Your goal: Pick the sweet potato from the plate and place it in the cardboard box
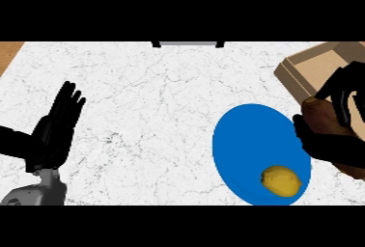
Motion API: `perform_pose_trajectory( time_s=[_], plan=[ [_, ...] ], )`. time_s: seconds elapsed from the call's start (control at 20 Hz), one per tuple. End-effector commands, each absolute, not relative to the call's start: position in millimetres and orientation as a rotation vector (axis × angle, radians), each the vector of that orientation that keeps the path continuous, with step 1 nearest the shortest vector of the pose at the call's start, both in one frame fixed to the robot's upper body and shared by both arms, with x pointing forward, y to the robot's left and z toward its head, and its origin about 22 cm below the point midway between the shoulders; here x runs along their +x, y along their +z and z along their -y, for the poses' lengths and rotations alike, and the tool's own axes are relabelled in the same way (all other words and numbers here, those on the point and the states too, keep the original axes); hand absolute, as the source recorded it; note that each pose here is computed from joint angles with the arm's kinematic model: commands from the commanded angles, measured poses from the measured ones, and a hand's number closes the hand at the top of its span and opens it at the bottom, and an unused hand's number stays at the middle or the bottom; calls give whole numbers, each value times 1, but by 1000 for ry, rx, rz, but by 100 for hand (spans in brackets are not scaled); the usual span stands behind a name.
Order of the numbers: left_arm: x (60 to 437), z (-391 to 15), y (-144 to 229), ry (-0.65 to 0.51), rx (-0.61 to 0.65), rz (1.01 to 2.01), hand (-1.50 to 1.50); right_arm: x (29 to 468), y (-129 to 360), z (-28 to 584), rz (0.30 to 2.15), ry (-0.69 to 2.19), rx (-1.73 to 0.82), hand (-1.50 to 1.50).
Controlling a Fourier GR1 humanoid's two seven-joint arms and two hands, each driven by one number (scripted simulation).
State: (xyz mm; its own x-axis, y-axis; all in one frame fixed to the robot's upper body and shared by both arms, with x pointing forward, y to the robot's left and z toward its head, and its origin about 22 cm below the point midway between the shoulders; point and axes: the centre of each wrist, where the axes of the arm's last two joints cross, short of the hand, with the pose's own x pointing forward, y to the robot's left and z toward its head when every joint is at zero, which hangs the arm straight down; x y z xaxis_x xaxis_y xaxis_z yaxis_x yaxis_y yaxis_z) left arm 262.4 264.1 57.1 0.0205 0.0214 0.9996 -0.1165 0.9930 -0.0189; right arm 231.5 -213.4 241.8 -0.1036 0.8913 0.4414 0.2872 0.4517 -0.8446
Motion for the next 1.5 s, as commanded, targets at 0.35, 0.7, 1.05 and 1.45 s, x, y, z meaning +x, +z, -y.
perform_pose_trajectory(
  time_s=[0.35, 0.7, 1.05, 1.45],
  plan=[
    [266, -257, 73, 106, 73, 1555, 0, 298, 224, 307, 1536, 662, -1281, 150],
    [263, -252, 58, 98, 66, 1560, 0, 340, 230, 359, 1446, 713, -1320, 150],
    [265, -255, 54, 99, 58, 1542, 0, 348, 159, 387, 1026, 1052, -1336, 150],
    [265, -245, 56, 71, 62, 1548, 0, 375, 132, 432, 1137, 915, -1170, -150]
  ],
)
